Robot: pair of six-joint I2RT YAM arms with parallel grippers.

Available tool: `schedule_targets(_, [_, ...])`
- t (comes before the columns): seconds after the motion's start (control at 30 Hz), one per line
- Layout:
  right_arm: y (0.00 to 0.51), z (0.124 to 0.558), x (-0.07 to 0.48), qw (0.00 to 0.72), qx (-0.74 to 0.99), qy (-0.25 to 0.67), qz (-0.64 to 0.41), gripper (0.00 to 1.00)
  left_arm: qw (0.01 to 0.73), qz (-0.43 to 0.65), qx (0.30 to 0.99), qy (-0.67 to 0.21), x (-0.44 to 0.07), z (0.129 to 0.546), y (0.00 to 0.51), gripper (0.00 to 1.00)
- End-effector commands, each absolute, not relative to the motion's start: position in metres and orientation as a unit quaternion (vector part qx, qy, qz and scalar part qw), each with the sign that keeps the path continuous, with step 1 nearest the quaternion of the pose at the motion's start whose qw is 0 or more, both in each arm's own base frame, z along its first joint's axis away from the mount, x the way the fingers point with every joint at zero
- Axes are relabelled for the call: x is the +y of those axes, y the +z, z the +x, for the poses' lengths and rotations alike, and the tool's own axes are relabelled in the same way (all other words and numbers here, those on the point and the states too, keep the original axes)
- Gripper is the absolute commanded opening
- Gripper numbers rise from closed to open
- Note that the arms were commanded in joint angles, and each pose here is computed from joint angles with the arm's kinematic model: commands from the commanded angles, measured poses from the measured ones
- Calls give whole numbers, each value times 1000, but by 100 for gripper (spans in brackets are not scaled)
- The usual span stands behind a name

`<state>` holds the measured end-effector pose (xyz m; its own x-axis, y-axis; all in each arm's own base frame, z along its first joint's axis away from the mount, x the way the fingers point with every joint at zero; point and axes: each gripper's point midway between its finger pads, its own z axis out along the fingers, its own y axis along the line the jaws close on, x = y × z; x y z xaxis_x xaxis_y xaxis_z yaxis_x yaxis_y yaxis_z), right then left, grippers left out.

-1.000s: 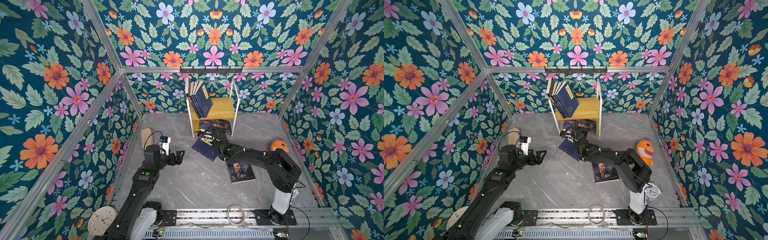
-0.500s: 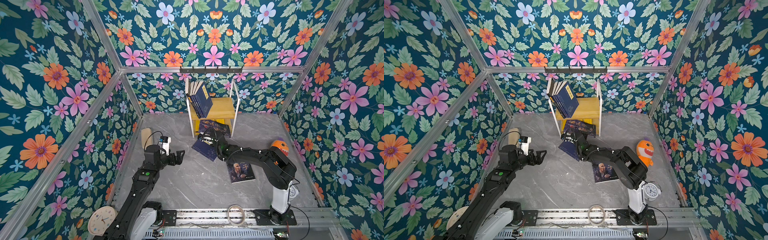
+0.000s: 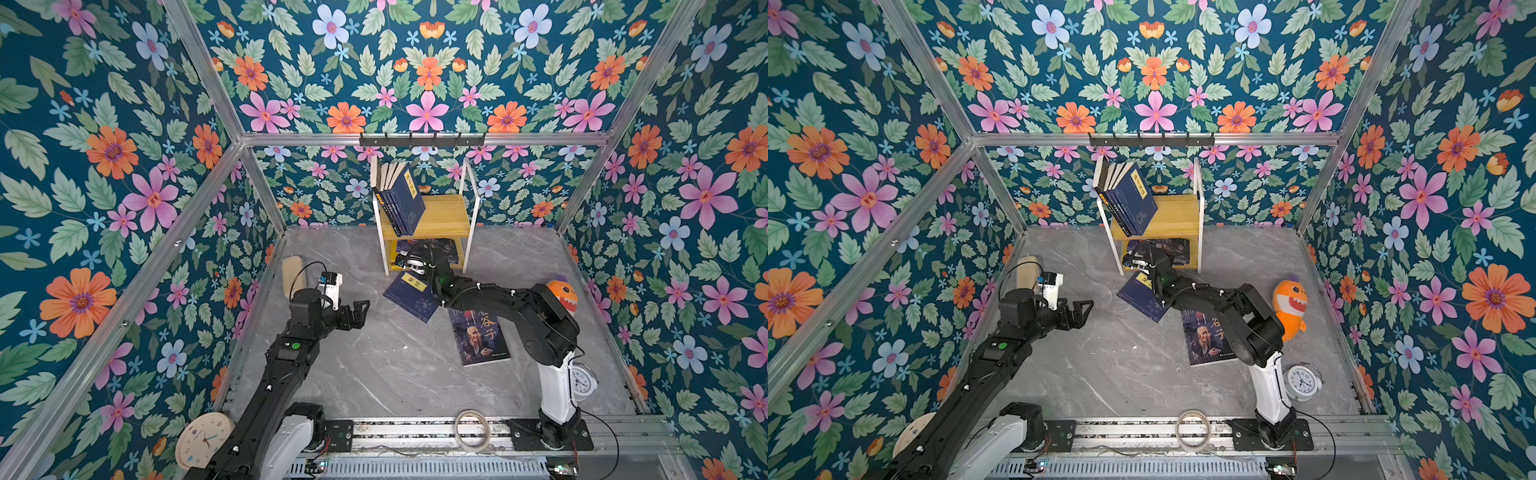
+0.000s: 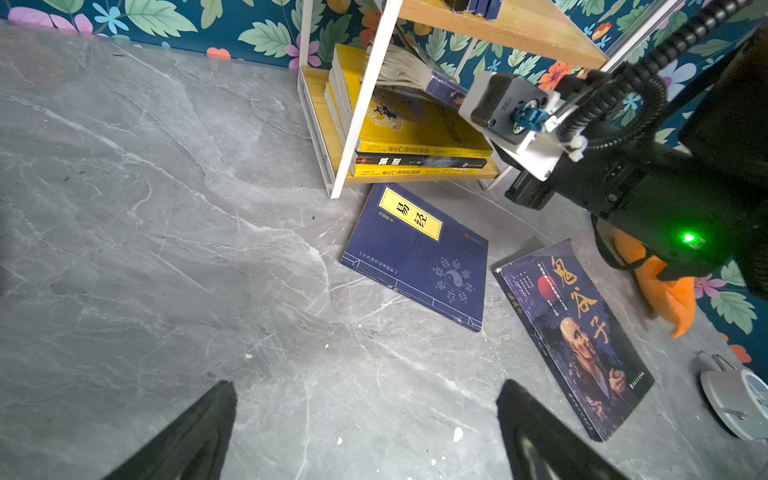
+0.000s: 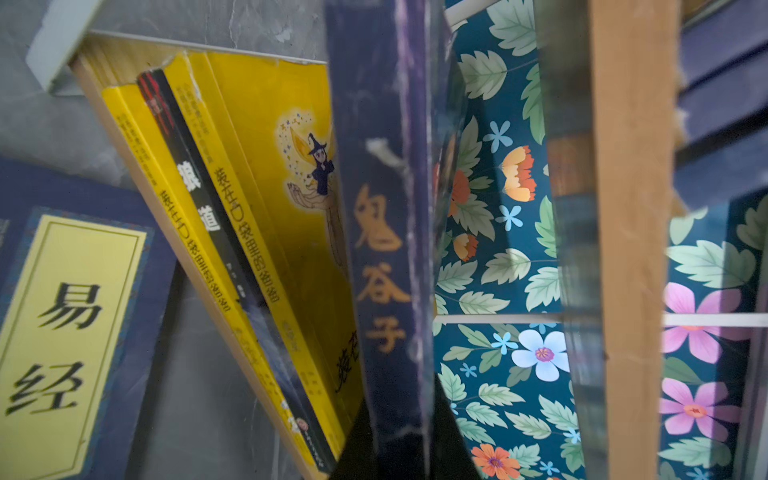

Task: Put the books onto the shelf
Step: 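Lower the purple book flat onto the yellow books on the lower shelf, then push the purple book deeper onto the lower shelf with the right gripper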

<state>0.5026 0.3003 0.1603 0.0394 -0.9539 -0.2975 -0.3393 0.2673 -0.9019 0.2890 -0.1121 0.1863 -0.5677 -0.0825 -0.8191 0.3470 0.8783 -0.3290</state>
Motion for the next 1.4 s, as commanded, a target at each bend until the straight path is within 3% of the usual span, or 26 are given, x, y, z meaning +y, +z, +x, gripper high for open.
schedule_targets(0.0, [162, 506, 310, 512, 614, -295, -523, 0, 465, 84, 850, -233, -112, 291, 191, 100])
schedule_targets(0.27, [145, 505, 316, 497, 627, -268, -536, 0, 464, 83, 852, -228, -111, 292, 189, 100])
schedule_targets(0.43, [128, 493, 317, 474, 640, -235, -557, 32, 464, 84, 851, -230, -113, 292, 189, 100])
schedule_targets(0.63, [114, 481, 314, 449, 652, -213, -572, 48, 465, 86, 851, -230, -113, 293, 191, 100])
schedule_targets(1.13, [133, 441, 289, 439, 715, -150, -523, 66, 459, 94, 852, -232, -118, 292, 189, 100])
schedule_targets(1.37, [137, 414, 268, 437, 785, -84, -430, 65, 457, 97, 853, -234, -120, 292, 188, 100])
